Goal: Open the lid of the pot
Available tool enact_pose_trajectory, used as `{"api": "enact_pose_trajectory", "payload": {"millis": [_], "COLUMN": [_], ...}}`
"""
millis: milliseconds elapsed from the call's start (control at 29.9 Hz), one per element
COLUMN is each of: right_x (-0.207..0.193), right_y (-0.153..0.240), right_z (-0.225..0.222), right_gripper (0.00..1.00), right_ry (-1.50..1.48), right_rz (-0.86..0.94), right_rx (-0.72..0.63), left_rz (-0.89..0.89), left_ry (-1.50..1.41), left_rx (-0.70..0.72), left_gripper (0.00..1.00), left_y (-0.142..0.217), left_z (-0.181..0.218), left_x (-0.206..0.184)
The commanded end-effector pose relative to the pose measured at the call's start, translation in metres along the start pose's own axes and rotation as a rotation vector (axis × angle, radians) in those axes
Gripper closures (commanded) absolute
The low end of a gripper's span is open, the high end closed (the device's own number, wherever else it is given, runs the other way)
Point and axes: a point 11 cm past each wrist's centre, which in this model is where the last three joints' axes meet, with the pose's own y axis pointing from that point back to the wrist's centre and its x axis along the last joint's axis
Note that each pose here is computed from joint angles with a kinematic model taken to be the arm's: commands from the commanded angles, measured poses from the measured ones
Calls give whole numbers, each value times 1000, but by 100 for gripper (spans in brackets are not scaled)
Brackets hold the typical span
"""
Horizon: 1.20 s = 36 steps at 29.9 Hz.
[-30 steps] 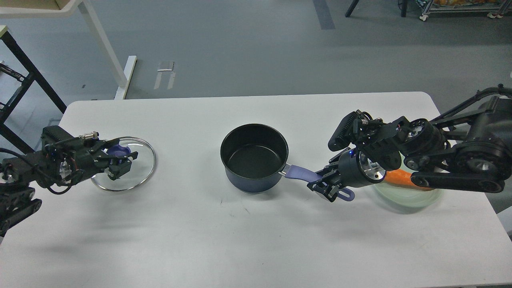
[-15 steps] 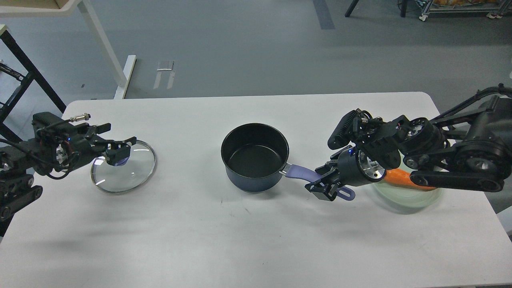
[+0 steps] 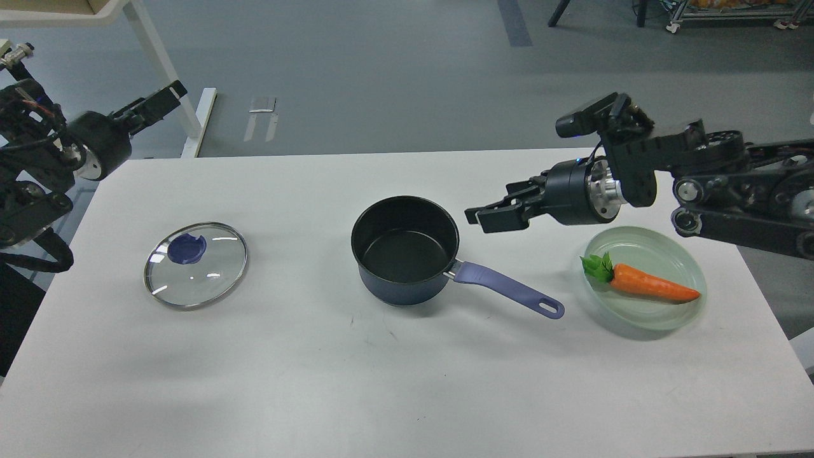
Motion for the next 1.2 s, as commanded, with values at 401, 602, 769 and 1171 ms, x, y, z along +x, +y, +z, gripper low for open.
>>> {"api": "enact_pose_trajectory", "payload": {"millis": [401,602,769,1171], "right_x": [67,54,49,33], "right_y": [59,78,72,57], "right_z": [82,130,158,188], "right_gripper": [1,1,1,1], "right_ry": [-846,-1237,-1528,-1914], "right_rz": [661,852,981,1192], "right_rx": [181,235,297,480], "left_rz": [132,123,129,158], "left_ry": [647,900,1063,1271], "left_rx": [-109,-109,-107,-138], "left_gripper": [1,1,1,1], "left_y": [-50,-63,-68,-61], "left_z": [70,82,86,71], "left_x": [-18,-36,-49,-53]}}
